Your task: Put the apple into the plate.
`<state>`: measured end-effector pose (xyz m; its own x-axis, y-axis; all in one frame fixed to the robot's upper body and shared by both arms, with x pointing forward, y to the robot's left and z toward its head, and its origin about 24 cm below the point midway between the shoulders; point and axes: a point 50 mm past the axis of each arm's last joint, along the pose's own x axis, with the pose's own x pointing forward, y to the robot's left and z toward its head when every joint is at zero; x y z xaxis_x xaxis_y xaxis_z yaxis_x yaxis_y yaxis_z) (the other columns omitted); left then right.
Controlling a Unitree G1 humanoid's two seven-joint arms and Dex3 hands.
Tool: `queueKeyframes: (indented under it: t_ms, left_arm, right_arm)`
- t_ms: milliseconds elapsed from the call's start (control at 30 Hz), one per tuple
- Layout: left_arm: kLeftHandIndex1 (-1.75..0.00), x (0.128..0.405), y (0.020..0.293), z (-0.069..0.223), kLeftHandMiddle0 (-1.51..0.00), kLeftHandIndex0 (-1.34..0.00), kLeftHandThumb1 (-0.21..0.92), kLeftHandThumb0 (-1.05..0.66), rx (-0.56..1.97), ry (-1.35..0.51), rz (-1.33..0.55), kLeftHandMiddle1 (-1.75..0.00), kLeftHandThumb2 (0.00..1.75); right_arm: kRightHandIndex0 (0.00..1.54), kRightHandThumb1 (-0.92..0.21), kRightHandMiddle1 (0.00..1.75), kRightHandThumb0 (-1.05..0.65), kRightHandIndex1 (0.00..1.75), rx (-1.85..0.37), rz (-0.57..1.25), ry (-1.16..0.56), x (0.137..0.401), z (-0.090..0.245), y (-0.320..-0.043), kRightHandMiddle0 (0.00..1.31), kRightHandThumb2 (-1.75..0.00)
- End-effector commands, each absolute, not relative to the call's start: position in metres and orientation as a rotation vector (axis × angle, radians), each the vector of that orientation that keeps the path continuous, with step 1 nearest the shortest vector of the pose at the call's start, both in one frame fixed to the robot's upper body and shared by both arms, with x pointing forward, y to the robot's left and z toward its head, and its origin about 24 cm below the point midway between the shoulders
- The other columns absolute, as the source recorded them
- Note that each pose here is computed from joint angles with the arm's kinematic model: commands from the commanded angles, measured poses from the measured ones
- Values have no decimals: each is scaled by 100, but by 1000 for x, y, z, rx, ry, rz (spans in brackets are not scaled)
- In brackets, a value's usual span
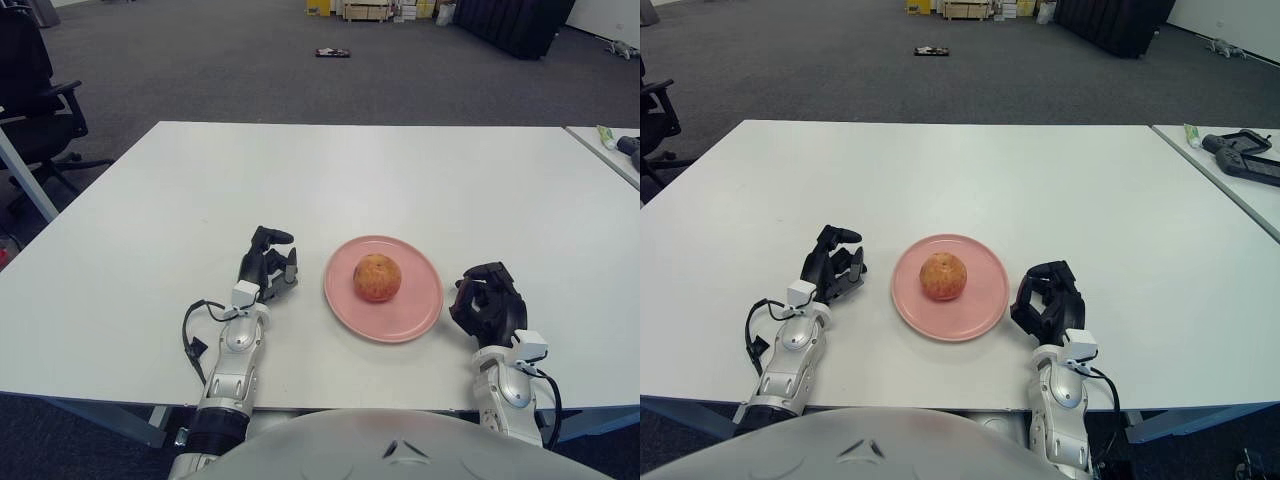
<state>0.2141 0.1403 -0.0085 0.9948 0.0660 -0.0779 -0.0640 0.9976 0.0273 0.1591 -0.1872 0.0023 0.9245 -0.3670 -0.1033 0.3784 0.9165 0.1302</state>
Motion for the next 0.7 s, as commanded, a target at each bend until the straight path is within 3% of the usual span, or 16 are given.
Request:
queueKeyframes:
  t_ms: [0, 367, 500, 667]
  left_arm:
    - [-175, 208, 143, -20, -70, -40, 59, -40, 47, 138, 65, -175, 98]
    - [-175, 206, 147, -24, -69, -41, 58, -40, 38, 143, 87, -175, 100]
    - [-175, 205, 148, -24, -60, -43, 40, -11, 18, 144, 92, -169, 121]
    - [-175, 205, 148, -23, -61, -42, 34, -2, -16, 145, 96, -164, 126]
  right_arm:
    - [109, -50, 175, -42, 175, 155, -374, 74, 163, 3, -187, 47, -110]
    - [108, -51, 175, -42, 175, 161, -372, 84, 164, 2, -187, 46, -109]
    - [108, -51, 175, -42, 175, 161, -373, 91, 164, 2, -187, 46, -109]
    - [110, -50, 175, -42, 175, 149, -375, 97, 165, 3, -186, 47, -109]
